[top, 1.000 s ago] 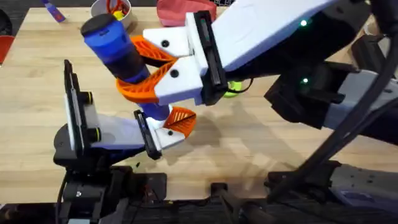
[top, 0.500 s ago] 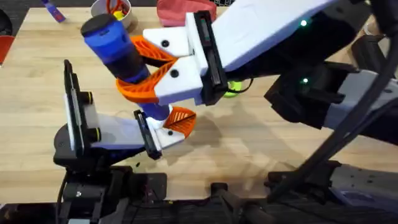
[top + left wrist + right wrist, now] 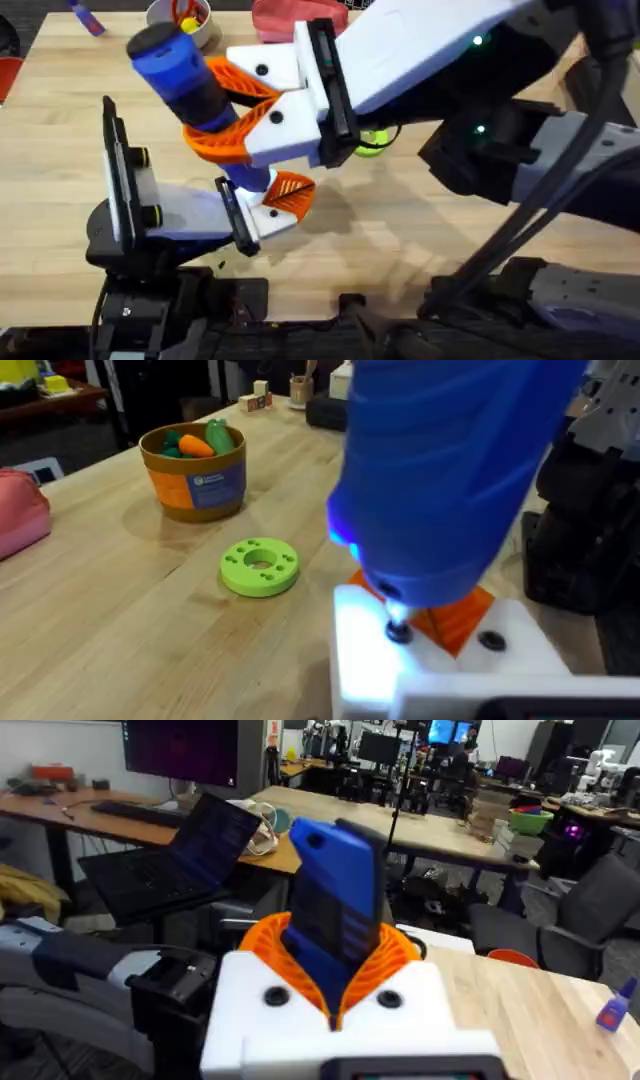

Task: Pick up the gripper from the table and insert it into the empty holder that is missing its gripper. Then pick up a screw, insert it into the mounting hole, and use the screwdriver to tighten it. Finally, clean up the table by picking up the vegetable and placing it into the bucket.

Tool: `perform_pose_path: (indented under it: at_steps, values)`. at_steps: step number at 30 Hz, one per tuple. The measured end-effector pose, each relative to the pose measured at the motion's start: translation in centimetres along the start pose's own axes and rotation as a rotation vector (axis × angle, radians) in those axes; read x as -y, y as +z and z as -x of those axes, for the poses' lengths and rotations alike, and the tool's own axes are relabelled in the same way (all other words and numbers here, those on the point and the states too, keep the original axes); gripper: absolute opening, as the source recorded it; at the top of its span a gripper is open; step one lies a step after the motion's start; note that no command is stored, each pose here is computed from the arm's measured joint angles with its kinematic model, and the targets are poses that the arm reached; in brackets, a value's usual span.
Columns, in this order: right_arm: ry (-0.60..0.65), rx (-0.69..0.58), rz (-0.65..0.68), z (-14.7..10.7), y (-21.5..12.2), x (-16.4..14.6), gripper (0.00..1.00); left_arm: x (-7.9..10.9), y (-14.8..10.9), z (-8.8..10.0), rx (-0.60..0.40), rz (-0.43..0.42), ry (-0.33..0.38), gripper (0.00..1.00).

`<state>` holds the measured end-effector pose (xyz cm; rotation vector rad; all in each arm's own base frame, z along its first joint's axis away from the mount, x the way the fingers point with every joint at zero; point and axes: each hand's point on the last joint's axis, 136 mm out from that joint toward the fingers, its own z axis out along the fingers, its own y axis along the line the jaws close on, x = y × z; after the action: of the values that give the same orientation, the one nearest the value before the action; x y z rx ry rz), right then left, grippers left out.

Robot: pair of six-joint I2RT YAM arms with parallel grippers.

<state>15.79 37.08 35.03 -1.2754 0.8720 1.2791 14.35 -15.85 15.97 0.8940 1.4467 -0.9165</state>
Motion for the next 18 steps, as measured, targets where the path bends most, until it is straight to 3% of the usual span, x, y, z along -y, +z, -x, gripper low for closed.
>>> perform_pose_path:
  at_steps: [18]
  values:
    - [0.010,-0.002,0.001,-0.15,0.03,0.03,0.024,0.00,0.00,0.01,0.000,0.000,0.000,0.007]
